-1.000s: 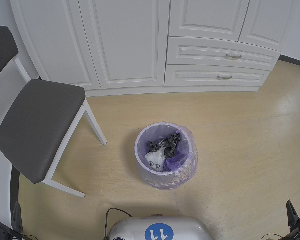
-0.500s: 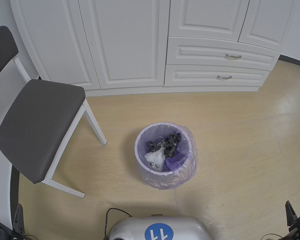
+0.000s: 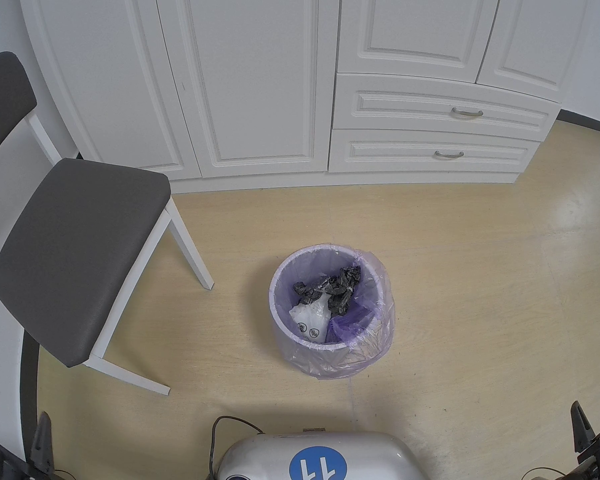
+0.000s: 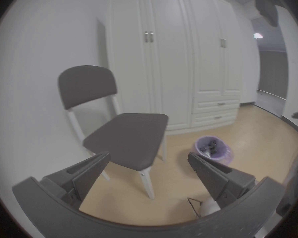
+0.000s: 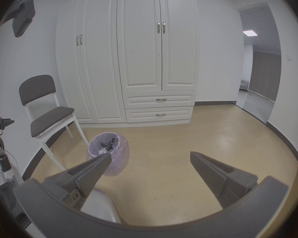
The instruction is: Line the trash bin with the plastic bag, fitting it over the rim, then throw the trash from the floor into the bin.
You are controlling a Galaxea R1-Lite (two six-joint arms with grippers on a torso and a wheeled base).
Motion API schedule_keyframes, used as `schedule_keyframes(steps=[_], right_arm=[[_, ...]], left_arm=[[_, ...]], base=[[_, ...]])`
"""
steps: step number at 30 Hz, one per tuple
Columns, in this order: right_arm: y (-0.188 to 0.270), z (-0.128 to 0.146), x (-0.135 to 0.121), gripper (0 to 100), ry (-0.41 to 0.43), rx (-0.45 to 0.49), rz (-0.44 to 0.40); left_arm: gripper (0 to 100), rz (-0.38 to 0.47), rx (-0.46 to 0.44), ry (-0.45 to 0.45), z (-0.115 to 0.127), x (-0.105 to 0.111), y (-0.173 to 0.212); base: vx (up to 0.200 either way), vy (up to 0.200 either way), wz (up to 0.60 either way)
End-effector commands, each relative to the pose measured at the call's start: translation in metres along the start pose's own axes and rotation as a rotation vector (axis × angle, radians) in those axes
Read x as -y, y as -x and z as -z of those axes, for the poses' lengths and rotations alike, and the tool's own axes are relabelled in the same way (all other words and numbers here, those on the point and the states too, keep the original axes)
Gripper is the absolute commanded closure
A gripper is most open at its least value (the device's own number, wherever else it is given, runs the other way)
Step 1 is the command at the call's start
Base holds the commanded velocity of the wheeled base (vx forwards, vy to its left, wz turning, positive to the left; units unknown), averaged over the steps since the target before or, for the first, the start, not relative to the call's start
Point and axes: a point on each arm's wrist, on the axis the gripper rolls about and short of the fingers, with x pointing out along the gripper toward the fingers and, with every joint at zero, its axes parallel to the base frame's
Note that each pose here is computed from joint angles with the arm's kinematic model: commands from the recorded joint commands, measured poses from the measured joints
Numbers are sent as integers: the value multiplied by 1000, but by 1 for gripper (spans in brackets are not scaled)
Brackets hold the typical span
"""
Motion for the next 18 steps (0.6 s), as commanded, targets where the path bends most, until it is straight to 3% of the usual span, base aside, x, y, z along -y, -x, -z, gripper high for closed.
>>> schedule_keyframes(steps=[1,6,7,10,14,18], right_arm=[[0,5,0,0,1,-3,-2],[0,5,0,0,1,-1,-2],[0,5,0,0,-2,-1,-2],[0,5,0,0,-2,-1,-2],[0,5,0,0,-2,-1,-2],[0,5,0,0,-4,-1,-2]], left_arm=[[0,99,-38,-52,5,2,2],[0,85,-44,-51,4,2,3],[0,-36,-51,-31,3,-1,3],[0,-155,-52,-2,3,-4,3],[0,-133,-55,83,4,-3,3],[0,-163,-50,65,4,-4,3]], base=[[0,0,0],[0,0,0],[0,0,0],[0,0,0],[0,0,0],[0,0,0]])
